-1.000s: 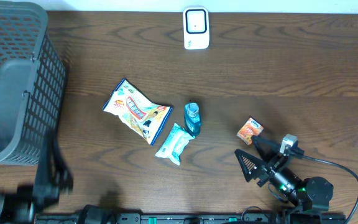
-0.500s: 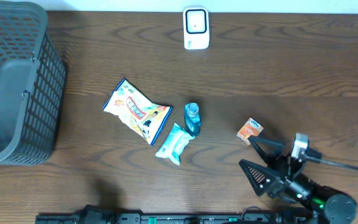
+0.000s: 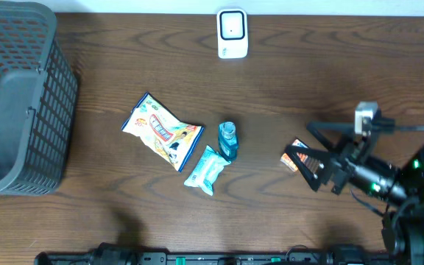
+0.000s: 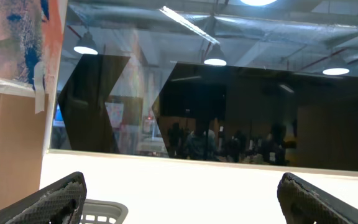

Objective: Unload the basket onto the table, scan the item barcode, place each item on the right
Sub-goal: 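Reach the right gripper over the teal mouthwash bottle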

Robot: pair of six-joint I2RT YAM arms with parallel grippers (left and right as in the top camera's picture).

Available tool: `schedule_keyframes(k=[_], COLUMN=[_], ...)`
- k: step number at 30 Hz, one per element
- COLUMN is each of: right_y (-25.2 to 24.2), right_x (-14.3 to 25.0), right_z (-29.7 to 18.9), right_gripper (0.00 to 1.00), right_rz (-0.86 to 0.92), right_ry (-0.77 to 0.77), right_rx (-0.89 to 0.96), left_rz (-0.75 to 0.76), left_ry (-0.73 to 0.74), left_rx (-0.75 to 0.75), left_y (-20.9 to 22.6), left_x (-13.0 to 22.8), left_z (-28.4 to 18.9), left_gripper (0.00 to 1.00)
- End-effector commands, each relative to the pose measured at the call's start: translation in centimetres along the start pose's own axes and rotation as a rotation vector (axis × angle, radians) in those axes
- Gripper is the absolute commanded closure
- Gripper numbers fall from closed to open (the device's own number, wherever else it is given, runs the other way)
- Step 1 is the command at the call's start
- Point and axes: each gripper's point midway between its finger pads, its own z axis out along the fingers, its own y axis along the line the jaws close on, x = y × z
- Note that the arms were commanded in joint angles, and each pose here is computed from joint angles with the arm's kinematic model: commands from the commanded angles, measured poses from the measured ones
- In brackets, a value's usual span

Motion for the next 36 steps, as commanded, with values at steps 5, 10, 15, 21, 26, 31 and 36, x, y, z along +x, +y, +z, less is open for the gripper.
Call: schedule_keyframes(k=[5,10,15,21,26,31,36], right_y=[1.3,0.3,0.4,0.2,-0.8,-5.4,-8.7], right_x=[-0.6,-0.3,-1.4,-3.4,-4.8,-2.7,-0.6], right_z=[2.3,2.8,3.3,3.3,4.8,8.8,12.7], right_gripper=[0.01,0.01,0.01,0.01,0.01,0.01,0.01], right_rz=[-0.171,-0.140,-0.132,-0.202,-0.105,-0.031,-0.033], right_ry=[0.049,0.070,0.037,-0.039,-0.087,-0.001,0.181], right_rx=[-0.033,-0.013,-0.026,0.000,0.037,0.237,0.497], left_rz=[-0.044,-0.065,-0.077,-0.071,-0.097,-0.194,-0.221], left_ry=[-0.055,-0.154,-0.196,-0.167,-0.131,-0.044,0.046], left_rx=[0.062,-0.017,-0.048,-0.049,-0.047,-0.048,-0.052], left_y=[-0.3,1.2,1.7,1.4,1.1,0.9,0.5], left_x=[-1.2,-3.6,-4.3,-2.4,-0.2,3.8,8.0], left_z=[-0.4,-0.6,-0.4,1.0,2.5,4.0,5.2], left_gripper=[0.02,0.02,0.02,0.02,0.02,0.02,0.02])
